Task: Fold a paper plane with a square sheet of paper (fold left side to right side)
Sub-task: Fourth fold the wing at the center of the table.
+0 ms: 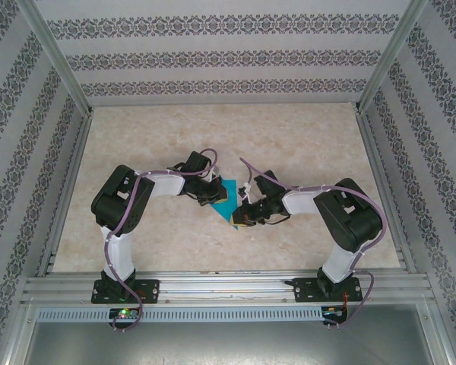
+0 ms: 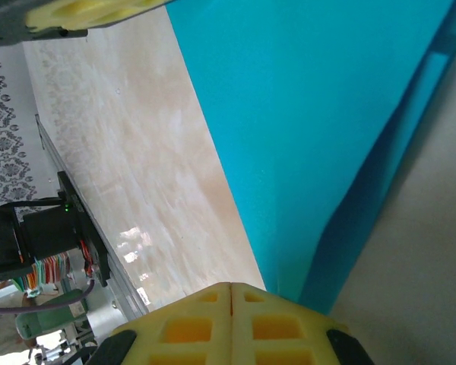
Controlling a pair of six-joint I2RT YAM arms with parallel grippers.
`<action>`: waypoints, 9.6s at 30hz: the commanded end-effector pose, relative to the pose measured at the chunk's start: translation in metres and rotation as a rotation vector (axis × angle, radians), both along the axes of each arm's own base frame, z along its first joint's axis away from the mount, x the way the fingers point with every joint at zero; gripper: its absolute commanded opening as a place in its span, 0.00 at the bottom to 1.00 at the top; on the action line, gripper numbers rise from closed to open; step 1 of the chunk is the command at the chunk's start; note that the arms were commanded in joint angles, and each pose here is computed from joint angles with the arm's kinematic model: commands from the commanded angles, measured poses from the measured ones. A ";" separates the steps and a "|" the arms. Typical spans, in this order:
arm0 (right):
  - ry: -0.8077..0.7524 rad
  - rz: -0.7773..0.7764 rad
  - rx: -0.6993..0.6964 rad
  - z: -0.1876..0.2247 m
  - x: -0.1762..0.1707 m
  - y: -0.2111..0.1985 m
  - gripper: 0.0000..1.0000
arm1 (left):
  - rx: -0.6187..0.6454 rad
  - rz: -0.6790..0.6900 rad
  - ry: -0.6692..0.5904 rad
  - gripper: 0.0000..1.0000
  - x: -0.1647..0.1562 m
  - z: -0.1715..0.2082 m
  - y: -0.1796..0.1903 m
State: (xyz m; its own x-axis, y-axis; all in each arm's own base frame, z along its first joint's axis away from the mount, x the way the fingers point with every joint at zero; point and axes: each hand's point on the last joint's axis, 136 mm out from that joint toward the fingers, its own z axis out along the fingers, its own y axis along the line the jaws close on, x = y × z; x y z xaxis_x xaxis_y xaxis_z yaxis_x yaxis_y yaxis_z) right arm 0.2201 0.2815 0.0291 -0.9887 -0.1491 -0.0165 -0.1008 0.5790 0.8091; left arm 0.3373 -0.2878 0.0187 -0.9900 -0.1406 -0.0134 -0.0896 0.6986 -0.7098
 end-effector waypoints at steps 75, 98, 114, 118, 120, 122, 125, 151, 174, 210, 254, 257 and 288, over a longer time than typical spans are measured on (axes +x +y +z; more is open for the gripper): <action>0.114 0.038 -0.103 -0.017 -0.051 -0.026 0.00 | 0.125 0.025 0.088 0.00 -0.015 -0.039 0.022; -0.124 -0.053 -0.017 0.027 0.036 0.008 0.00 | 0.118 0.027 0.085 0.00 -0.015 -0.037 0.021; -0.049 -0.052 -0.089 -0.012 0.026 -0.001 0.00 | 0.118 0.028 0.086 0.00 -0.015 -0.038 0.021; -0.047 -0.053 -0.106 -0.016 0.025 -0.004 0.00 | 0.119 0.030 0.088 0.00 -0.015 -0.039 0.022; -0.046 -0.052 -0.108 -0.016 0.025 -0.004 0.00 | 0.119 0.027 0.089 0.00 -0.016 -0.039 0.021; -0.047 -0.052 -0.114 -0.017 0.024 -0.005 0.00 | 0.121 0.025 0.087 0.00 -0.016 -0.039 0.021; -0.050 -0.050 -0.127 -0.018 0.023 -0.007 0.00 | 0.122 0.028 0.089 0.00 -0.015 -0.040 0.022; 0.056 -0.053 -0.392 -0.060 0.001 -0.041 0.00 | -0.054 0.032 -0.110 0.10 0.013 0.029 0.000; 0.042 -0.042 -0.497 -0.067 0.000 -0.052 0.00 | -0.124 -0.027 -0.117 0.02 -0.009 0.026 -0.024; 0.077 0.038 -0.579 -0.073 -0.014 -0.058 0.00 | 0.053 0.072 -0.152 0.02 0.057 -0.010 0.030; 0.067 0.019 -0.573 -0.069 -0.010 -0.056 0.00 | -0.073 -0.067 -0.190 0.01 0.015 0.029 -0.010; 0.065 0.018 -0.576 -0.069 -0.010 -0.057 0.00 | -0.048 -0.065 -0.172 0.01 0.016 0.019 -0.009; -0.124 -0.068 -0.121 0.027 0.045 0.010 0.00 | 0.099 -0.027 -0.058 0.00 0.000 -0.028 0.015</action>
